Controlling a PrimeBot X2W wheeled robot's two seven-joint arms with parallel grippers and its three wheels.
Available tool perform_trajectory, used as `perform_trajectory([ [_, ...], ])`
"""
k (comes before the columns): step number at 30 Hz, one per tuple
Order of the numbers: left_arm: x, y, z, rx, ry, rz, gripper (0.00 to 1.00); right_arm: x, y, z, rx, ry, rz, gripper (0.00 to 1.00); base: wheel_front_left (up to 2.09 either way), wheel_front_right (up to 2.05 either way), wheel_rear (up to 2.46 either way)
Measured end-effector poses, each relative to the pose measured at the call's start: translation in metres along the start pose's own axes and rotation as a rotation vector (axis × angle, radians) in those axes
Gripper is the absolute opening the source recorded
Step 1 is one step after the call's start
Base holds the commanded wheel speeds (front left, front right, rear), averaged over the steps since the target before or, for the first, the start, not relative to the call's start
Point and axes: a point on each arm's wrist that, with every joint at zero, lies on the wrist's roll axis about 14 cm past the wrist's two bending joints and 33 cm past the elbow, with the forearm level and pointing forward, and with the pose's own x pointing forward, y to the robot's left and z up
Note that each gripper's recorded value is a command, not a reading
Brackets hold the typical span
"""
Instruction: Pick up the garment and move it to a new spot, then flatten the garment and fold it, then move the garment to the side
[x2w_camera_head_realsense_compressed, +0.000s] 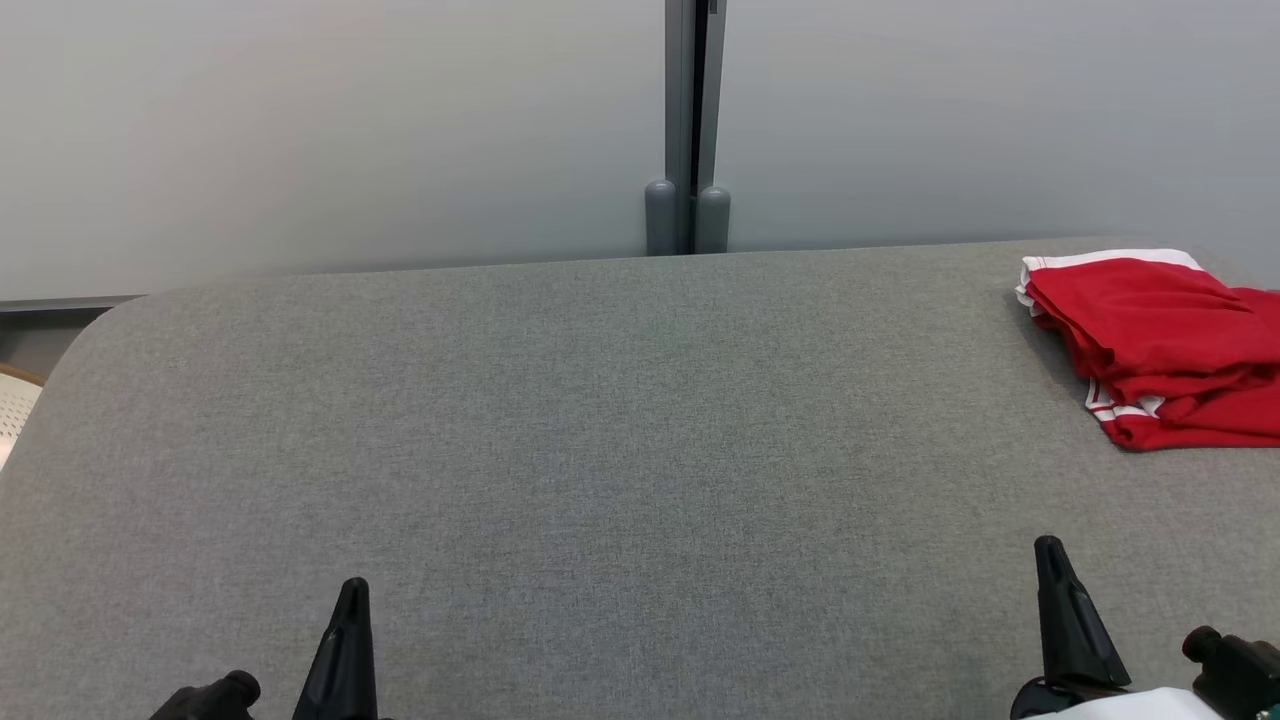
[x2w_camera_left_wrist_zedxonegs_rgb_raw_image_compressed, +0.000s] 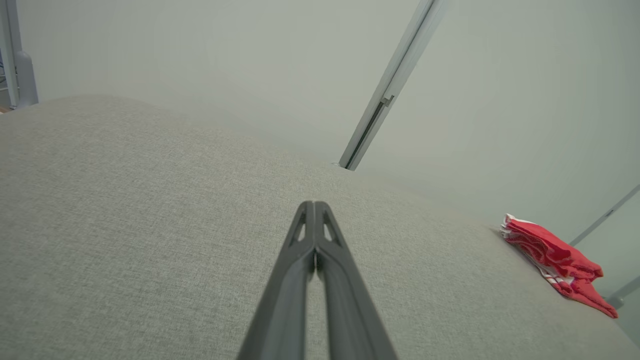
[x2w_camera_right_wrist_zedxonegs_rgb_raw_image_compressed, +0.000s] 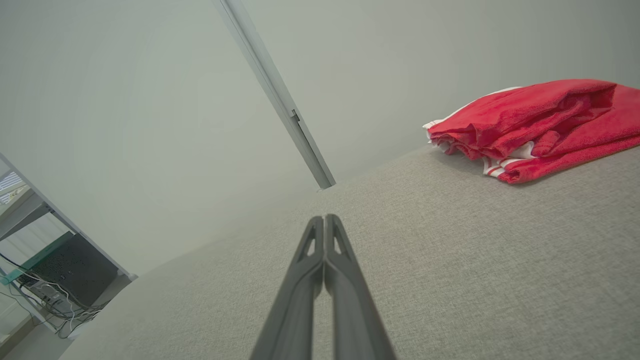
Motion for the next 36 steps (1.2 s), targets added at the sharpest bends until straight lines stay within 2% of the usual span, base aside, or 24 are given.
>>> perform_trajectory([
  [36, 0.026, 0.014, 0.012, -0.483, 0.022, 0.03, 0.0, 0.02, -0.019, 0.015, 0.463, -0.021, -0.076, 0.0, 0.0, 0.0, 0.0],
])
